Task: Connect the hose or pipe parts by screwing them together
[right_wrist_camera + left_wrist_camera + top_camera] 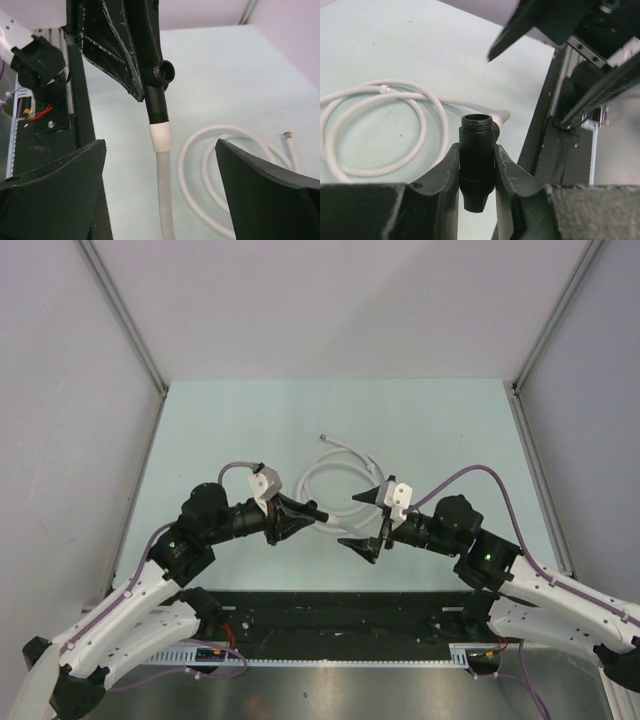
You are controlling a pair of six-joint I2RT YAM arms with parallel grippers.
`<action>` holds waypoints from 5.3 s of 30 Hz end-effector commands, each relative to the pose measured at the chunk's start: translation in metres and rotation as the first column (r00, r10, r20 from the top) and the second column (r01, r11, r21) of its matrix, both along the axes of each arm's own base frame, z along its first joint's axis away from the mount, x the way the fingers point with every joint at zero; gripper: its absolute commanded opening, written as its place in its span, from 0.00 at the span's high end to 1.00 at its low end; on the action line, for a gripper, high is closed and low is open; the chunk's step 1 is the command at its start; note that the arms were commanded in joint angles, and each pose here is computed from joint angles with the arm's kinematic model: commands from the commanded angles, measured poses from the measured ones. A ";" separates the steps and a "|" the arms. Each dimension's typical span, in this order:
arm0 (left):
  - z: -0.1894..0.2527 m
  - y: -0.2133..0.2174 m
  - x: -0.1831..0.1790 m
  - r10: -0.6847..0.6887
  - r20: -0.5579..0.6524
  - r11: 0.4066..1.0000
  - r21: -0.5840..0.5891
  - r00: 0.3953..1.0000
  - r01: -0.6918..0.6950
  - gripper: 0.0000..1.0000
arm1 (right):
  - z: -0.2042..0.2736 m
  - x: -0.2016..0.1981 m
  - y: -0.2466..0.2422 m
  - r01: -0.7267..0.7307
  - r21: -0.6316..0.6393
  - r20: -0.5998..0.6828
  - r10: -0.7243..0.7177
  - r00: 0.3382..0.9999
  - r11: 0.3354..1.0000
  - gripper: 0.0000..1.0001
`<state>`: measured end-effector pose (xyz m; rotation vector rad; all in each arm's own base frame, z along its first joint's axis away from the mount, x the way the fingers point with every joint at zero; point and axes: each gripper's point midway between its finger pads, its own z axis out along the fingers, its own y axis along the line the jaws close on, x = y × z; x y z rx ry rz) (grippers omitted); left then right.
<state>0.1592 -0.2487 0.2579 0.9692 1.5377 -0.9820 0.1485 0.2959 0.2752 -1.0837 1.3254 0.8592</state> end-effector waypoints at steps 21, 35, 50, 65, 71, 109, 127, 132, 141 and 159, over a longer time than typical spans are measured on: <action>0.082 0.009 -0.018 0.004 -0.747 0.849 -0.349 0.665 -0.397 1.00 | 0.011 0.011 0.019 0.226 -0.110 0.460 -0.152 0.875 0.968 0.37; 0.071 -0.001 -0.027 -0.057 -0.816 0.883 -0.310 0.575 -0.353 1.00 | 0.010 0.011 0.040 0.219 -0.105 0.516 -0.136 0.846 0.970 0.87; 0.071 0.004 -0.024 -0.043 0.141 0.960 -0.269 0.989 0.080 1.00 | 0.002 -0.035 0.045 -0.216 -0.010 0.074 0.217 0.973 0.976 1.00; 0.037 -0.010 -0.014 -0.144 0.458 0.978 -0.067 0.877 0.195 1.00 | -0.012 -0.016 0.016 -0.264 0.043 -0.227 0.267 0.937 0.964 0.88; 0.062 0.007 0.006 0.106 0.188 0.963 -0.264 0.976 -0.054 1.00 | -0.007 0.024 -0.005 0.039 0.015 -0.169 -0.036 0.985 0.999 0.33; 0.045 0.003 -0.017 0.044 -0.776 0.884 -0.264 0.629 -0.387 1.00 | 0.000 -0.006 0.063 0.117 -0.039 0.469 -0.085 0.879 0.992 1.00; 0.024 -0.001 -0.021 -0.152 0.366 0.985 -0.026 0.918 0.173 1.00 | -0.025 -0.046 0.051 -0.434 0.025 -0.014 0.434 0.901 0.901 1.00; 0.021 -0.007 -0.027 -0.214 0.459 0.968 -0.015 0.862 0.249 1.00 | -0.032 -0.048 0.044 -0.498 0.049 -0.114 0.501 0.858 0.866 1.00; 0.038 0.003 0.006 0.030 0.309 0.992 -0.129 0.951 0.010 1.00 | -0.022 0.011 0.024 -0.097 0.019 -0.106 0.098 0.990 0.995 0.40; 0.050 0.020 0.014 0.234 -0.739 0.820 -0.200 0.632 -0.537 1.00 | 0.041 0.034 0.008 0.360 0.012 0.559 -0.305 0.771 0.933 0.06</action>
